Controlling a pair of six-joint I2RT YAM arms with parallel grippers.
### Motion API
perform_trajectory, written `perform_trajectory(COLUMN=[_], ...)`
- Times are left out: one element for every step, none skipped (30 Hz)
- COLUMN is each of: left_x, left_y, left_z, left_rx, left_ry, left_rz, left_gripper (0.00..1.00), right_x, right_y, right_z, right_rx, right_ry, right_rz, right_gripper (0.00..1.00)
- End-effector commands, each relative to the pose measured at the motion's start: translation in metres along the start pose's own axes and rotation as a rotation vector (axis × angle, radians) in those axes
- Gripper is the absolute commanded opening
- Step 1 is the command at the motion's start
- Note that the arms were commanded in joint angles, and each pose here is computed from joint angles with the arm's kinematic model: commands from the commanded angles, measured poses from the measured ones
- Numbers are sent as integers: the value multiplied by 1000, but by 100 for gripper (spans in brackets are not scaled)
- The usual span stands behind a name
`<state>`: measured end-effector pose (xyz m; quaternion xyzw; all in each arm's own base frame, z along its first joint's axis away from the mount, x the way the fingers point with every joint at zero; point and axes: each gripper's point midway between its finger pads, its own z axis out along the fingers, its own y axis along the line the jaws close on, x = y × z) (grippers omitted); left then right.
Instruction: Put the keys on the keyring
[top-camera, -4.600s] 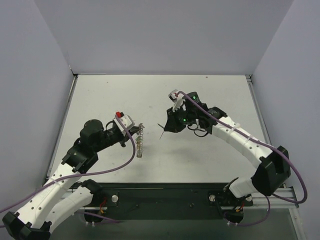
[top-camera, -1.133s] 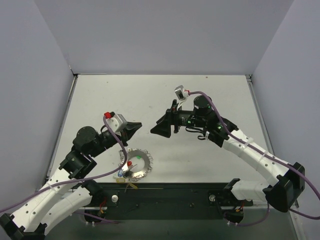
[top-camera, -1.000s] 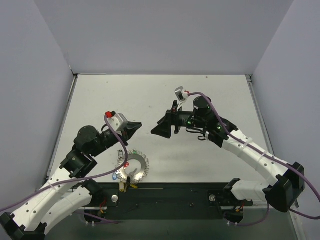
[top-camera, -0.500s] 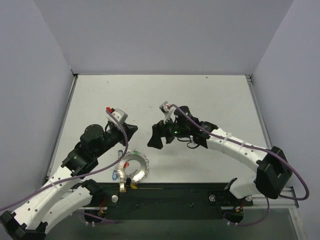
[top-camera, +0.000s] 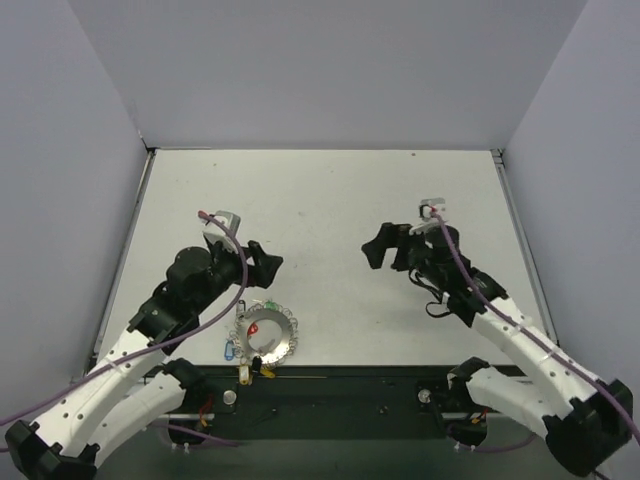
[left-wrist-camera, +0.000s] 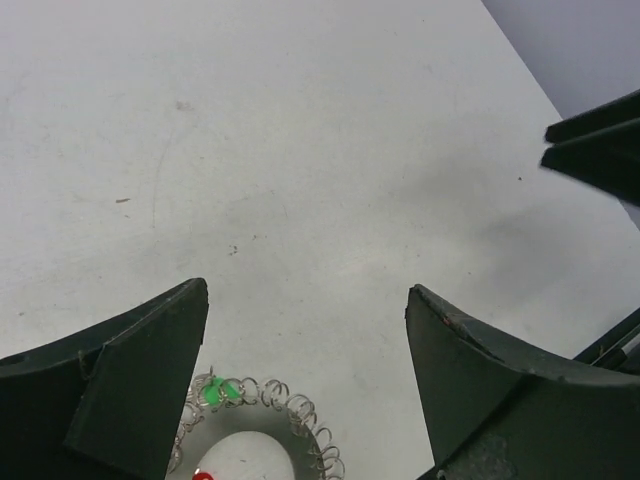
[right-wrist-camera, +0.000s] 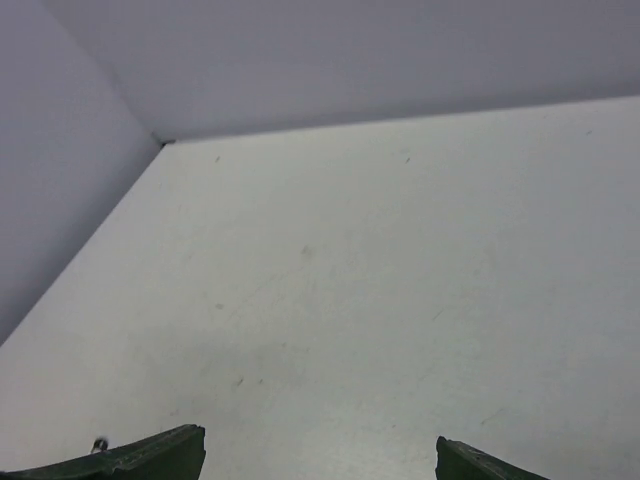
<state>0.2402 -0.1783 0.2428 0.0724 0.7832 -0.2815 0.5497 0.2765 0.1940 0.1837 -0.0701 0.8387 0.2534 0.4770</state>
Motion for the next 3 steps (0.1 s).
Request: perform_trajectory(left_x=[-27, -26, -27], left_y=[-13, -10, 0], left_z=[7, 9, 9], left_rx=[48, 34, -18], left_ry=[-75, -73, -92], left_rz=[-16, 8, 17], left_gripper=[90, 90, 90], right_x=[-23, -24, -29], right_y=[-53, -61, -84], right_z=[-29, -35, -42], right_rx=[211, 241, 343], right_ry=[-146, -162, -201], right_rz=[51, 49, 56], right_gripper=[100, 100, 100])
